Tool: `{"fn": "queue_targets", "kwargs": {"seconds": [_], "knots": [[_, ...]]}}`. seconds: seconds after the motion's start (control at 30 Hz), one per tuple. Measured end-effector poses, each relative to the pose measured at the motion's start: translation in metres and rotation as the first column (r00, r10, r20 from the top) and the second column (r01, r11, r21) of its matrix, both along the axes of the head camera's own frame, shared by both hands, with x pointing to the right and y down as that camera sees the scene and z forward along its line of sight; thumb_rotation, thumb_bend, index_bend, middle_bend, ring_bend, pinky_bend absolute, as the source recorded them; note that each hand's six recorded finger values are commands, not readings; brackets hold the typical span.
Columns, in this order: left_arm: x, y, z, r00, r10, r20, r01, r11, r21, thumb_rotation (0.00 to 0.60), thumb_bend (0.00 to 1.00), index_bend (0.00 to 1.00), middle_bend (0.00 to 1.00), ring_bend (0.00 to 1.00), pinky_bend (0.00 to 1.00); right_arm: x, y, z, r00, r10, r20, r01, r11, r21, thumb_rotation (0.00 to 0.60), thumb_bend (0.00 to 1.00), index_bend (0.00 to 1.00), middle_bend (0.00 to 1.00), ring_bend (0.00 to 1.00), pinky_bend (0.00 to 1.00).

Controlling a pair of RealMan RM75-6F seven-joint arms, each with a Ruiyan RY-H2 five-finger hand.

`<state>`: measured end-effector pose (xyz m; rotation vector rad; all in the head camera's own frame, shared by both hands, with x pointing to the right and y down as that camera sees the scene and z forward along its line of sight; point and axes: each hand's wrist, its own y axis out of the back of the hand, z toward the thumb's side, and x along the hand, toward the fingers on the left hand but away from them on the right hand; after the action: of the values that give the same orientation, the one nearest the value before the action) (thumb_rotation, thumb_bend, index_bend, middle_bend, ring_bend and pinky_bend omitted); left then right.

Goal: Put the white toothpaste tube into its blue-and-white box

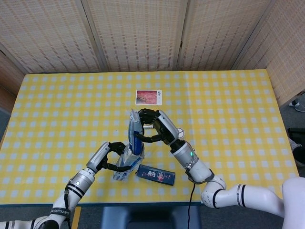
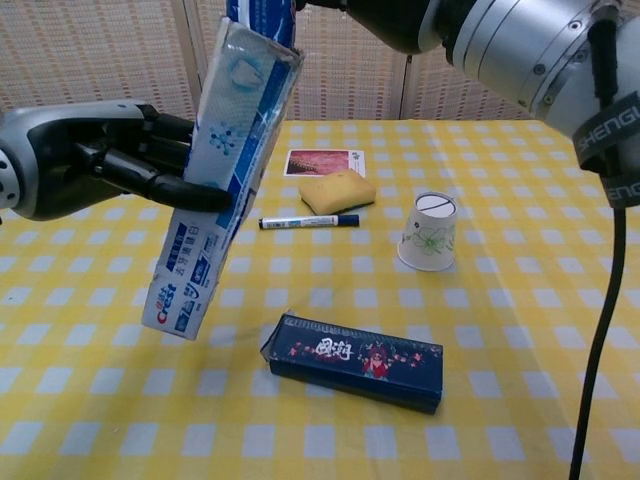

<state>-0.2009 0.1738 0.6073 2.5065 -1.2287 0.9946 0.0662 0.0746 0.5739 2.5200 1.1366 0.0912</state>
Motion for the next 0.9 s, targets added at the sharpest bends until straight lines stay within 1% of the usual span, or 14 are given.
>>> {"fn": "queue_targets", "kwargs": {"seconds": [0.3, 0.57, 0.7, 0.77, 0.83, 0.9], "knots": [[-0.013, -0.01, -0.002, 0.997, -0.059, -0.045, 0.058, 0.998, -0.009, 0.6, 0.2, 0.65, 0.65, 0.51, 0.42, 0.001, 0.002, 0.0, 0.999, -0.034, -0.027, 0.034, 0.999, 0.004, 0.6, 0.36, 0.76, 0.62, 0.67, 0.66], [-0.02, -0.018, -0.001, 0.994, -0.086, -0.074, 0.084, 0.996, -0.027, 0.6, 0.2, 0.65, 0.65, 0.51, 0.42, 0.001, 0.007, 0.003, 0.99, -0.076, -0.115, 0.081, 0.996, 0.038, 0.6, 0.36, 0.76, 0.62, 0.67, 0.66], [-0.022, -0.02, 0.0, 0.993, -0.088, -0.074, 0.086, 0.996, -0.023, 0.6, 0.2, 0.66, 0.65, 0.51, 0.42, -0.001, 0.009, 0.005, 0.986, -0.092, -0.139, 0.097, 0.995, 0.03, 0.6, 0.36, 0.76, 0.61, 0.66, 0.66], [-0.022, -0.021, 0.0, 0.993, -0.088, -0.075, 0.087, 0.996, -0.022, 0.6, 0.2, 0.66, 0.65, 0.51, 0.42, -0.001, 0.009, 0.005, 0.986, -0.091, -0.137, 0.095, 0.995, 0.025, 0.6, 0.36, 0.75, 0.59, 0.65, 0.64], [-0.023, -0.021, 0.0, 0.993, -0.089, -0.073, 0.088, 0.996, -0.019, 0.6, 0.2, 0.66, 0.65, 0.52, 0.42, -0.001, 0.009, 0.005, 0.987, -0.09, -0.132, 0.093, 0.995, 0.022, 0.6, 0.36, 0.7, 0.53, 0.61, 0.59], [-0.024, -0.021, 0.0, 0.993, -0.09, -0.07, 0.089, 0.996, -0.017, 0.6, 0.2, 0.66, 0.65, 0.52, 0.42, -0.001, 0.011, 0.004, 0.987, -0.094, -0.132, 0.098, 0.995, 0.025, 0.6, 0.36, 0.56, 0.43, 0.53, 0.49]]}}
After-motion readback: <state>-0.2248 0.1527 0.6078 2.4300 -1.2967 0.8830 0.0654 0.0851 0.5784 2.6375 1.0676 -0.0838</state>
